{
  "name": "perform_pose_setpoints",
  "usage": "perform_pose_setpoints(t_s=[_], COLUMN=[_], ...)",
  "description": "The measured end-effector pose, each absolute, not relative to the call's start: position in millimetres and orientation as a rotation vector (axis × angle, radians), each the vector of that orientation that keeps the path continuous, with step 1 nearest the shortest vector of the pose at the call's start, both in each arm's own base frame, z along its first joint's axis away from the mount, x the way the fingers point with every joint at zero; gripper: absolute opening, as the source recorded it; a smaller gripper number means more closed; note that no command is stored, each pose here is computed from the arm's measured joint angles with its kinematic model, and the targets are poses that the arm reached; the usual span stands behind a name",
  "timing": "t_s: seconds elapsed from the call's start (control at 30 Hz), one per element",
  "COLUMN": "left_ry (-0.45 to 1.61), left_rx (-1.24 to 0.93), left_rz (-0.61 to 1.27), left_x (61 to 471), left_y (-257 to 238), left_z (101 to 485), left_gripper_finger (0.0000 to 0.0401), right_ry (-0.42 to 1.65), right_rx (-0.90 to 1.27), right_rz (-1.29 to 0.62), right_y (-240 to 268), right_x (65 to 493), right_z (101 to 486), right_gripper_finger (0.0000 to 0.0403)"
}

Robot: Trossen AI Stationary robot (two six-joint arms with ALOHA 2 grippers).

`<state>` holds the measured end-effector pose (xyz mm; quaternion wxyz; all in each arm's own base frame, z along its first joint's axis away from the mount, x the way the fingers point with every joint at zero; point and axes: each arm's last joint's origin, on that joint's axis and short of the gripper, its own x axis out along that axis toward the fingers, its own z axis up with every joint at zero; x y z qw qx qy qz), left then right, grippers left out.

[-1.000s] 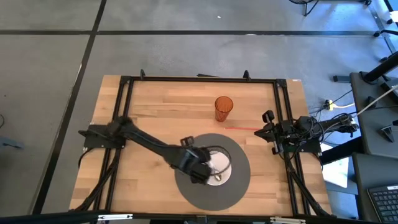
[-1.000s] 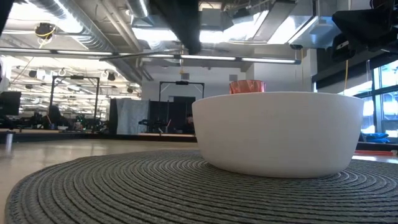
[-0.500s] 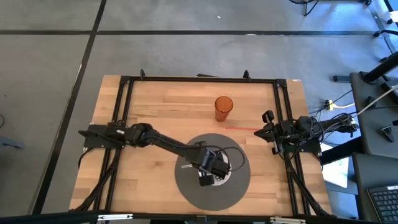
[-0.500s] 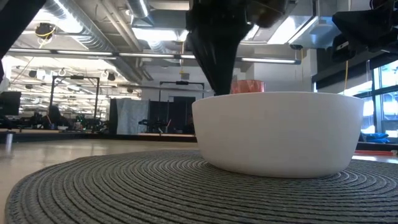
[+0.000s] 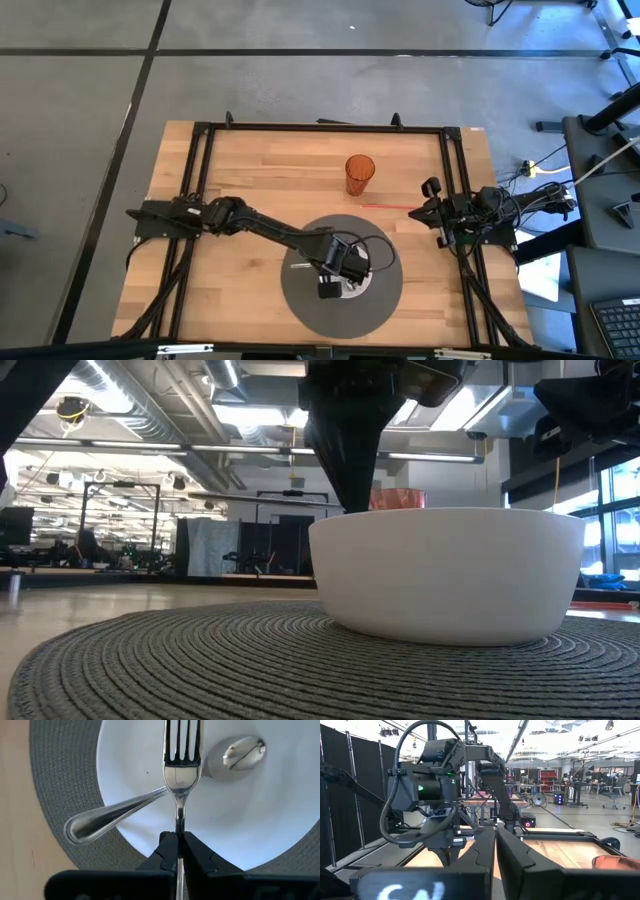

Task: Pick & Place Utensil
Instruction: Put the silver fork into the white bowl

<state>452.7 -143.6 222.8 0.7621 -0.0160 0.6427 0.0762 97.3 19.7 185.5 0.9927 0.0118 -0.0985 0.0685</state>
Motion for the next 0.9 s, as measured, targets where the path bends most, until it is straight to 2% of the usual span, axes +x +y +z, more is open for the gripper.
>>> perform_pose_setpoints(t_s=[0.3, 0.6, 0.9], left_ry=[1.326, 1.369, 1.386], left_rx=[-0.035, -0.064, -0.090], left_rz=[0.113, 0.075, 0.083], left_x=[464.6, 466.8, 467.8], left_y=[-133.1, -135.1, -135.4], left_z=[224.2, 212.9, 207.1], left_gripper_finger=[0.0004, 0.0004, 0.0040], right_ry=[-0.197, -0.197, -0.193], right_rx=[0.023, 0.023, 0.023], right_rz=[0.137, 0.137, 0.137], right_y=[19.7, 19.7, 19.7], right_x=[97.4, 97.4, 97.4], right_z=[185.4, 185.4, 185.0], right_gripper_finger=[0.0020, 0.0020, 0.0020])
